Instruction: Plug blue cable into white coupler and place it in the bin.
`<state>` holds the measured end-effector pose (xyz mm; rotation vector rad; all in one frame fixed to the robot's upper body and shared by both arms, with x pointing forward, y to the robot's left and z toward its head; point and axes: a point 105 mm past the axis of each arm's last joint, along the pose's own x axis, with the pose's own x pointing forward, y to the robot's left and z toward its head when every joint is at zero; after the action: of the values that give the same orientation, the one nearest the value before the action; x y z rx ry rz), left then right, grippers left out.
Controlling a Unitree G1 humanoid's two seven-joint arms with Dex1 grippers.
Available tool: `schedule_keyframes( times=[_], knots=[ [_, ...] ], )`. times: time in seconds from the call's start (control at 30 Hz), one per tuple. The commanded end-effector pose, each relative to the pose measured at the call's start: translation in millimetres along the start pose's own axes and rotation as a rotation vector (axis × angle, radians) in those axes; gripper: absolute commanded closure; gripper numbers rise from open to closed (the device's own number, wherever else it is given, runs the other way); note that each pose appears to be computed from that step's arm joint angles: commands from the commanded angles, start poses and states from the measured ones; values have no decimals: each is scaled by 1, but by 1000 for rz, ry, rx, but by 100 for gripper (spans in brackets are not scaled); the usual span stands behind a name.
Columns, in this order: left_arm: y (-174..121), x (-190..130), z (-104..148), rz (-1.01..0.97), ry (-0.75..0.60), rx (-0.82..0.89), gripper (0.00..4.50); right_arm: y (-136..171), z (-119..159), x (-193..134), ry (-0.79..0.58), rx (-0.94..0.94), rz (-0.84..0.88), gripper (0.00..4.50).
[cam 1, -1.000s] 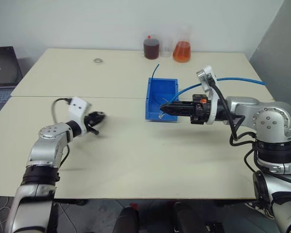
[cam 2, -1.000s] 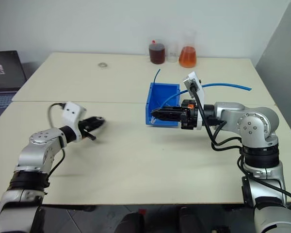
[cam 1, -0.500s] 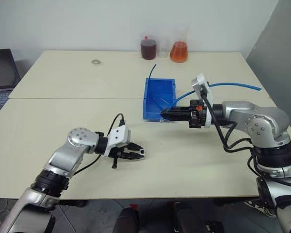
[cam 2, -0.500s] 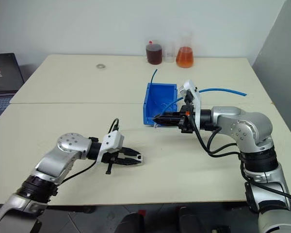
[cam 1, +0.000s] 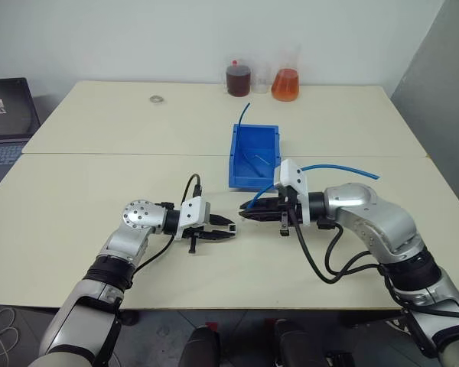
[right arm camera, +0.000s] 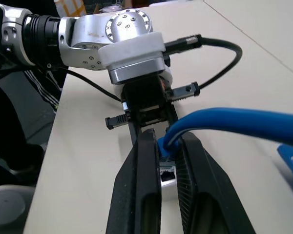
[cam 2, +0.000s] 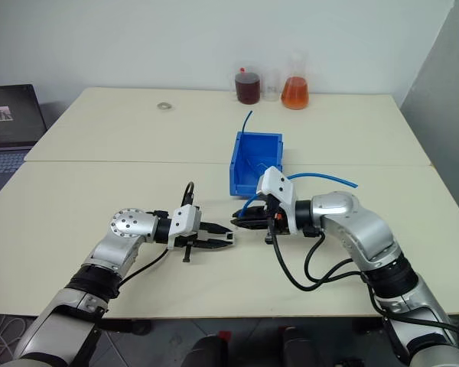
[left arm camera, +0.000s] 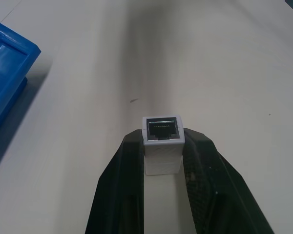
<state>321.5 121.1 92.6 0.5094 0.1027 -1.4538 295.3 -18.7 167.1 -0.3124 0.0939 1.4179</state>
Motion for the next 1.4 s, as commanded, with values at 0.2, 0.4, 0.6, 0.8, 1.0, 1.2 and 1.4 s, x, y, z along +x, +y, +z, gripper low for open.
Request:
schedule_keyframes(
  times=[0.2,0.4,0.6,0.8,1.0,1.2,1.4],
  knots=[
    [-22,-5,0,-130,28,-143,373,-4,11,12,-29,-86,43,436],
    [-20,-6,-3,-109,50,-129,373,-1,4,21,-26,-85,69,436],
    [-18,-7,-6,-87,62,-126,373,3,-2,26,-11,-89,97,436],
    [-20,-8,-8,-85,66,-129,373,8,-12,27,19,-80,122,436],
    [-19,-9,-7,-79,66,-128,373,10,-19,28,60,-97,145,436],
    [-20,-7,-5,-82,64,-124,373,11,-29,30,103,-112,147,436],
    [-21,-5,-3,-80,57,-126,373,9,-33,30,128,-134,149,436]
  ],
)
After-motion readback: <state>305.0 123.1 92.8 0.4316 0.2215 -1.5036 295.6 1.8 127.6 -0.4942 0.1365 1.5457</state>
